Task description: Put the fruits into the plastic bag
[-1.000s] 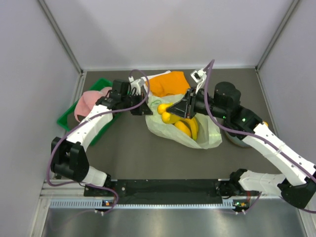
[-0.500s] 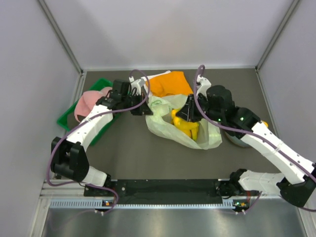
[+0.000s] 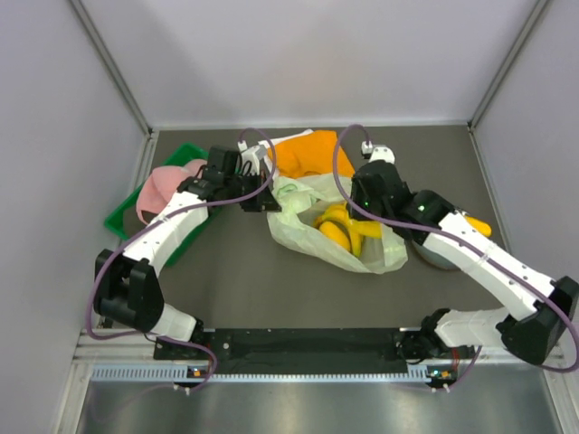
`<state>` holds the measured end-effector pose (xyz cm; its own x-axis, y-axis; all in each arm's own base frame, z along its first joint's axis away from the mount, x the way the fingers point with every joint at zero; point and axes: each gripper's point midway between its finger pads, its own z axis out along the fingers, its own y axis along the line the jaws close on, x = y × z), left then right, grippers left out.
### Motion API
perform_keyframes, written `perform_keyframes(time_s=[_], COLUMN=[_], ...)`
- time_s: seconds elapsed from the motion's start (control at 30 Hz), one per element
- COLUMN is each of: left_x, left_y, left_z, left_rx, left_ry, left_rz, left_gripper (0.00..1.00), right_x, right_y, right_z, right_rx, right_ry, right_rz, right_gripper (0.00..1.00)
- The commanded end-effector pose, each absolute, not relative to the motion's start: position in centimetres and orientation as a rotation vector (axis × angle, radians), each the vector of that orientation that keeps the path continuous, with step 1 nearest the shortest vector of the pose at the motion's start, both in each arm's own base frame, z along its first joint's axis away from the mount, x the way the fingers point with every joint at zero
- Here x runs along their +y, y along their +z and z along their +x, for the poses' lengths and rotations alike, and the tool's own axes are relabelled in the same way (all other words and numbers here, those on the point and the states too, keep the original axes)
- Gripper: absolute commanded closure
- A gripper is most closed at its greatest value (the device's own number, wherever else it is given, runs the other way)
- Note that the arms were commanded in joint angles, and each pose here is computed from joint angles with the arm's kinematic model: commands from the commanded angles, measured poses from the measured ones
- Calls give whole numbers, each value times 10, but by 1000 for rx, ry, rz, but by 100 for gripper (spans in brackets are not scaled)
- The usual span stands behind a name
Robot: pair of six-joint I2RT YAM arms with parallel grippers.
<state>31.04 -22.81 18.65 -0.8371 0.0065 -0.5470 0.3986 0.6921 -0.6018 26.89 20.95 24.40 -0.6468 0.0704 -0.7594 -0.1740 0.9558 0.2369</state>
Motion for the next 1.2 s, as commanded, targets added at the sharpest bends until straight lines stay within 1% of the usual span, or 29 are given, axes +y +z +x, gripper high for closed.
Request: perform_keyframes(time_s=[0.0, 0.13, 0.27, 0.53, 0.8, 1.07, 1.17], left_x=[-234, -234, -234, -234, -234, -234, -234], left_y=[203, 204, 204, 206, 208, 207, 208], left_z=[313, 312, 312, 310, 310, 310, 309], left_rx=[2334, 2330, 2331, 2326, 2320, 2321, 2320], left_ry=[-1038, -1045, -1044, -1050, -1053, -1049, -1054], left_rz=[350, 352, 352, 358, 358, 357, 359], left_gripper=[100, 100, 100, 100, 100, 100, 100], right_x=[211, 222, 236, 275, 244, 239, 225], right_y=[255, 251, 234, 221, 196, 175, 164], right_z=[286, 299, 312, 330, 352, 370, 374], right_rx=[2191, 2181, 2203, 2189, 2145, 2119, 2143], right_ry=[277, 177, 126, 261, -39, -118, -153], right_rz=[-3, -8, 1, -21, 97, 176, 231], right_gripper=[100, 100, 100, 100, 100, 100, 97])
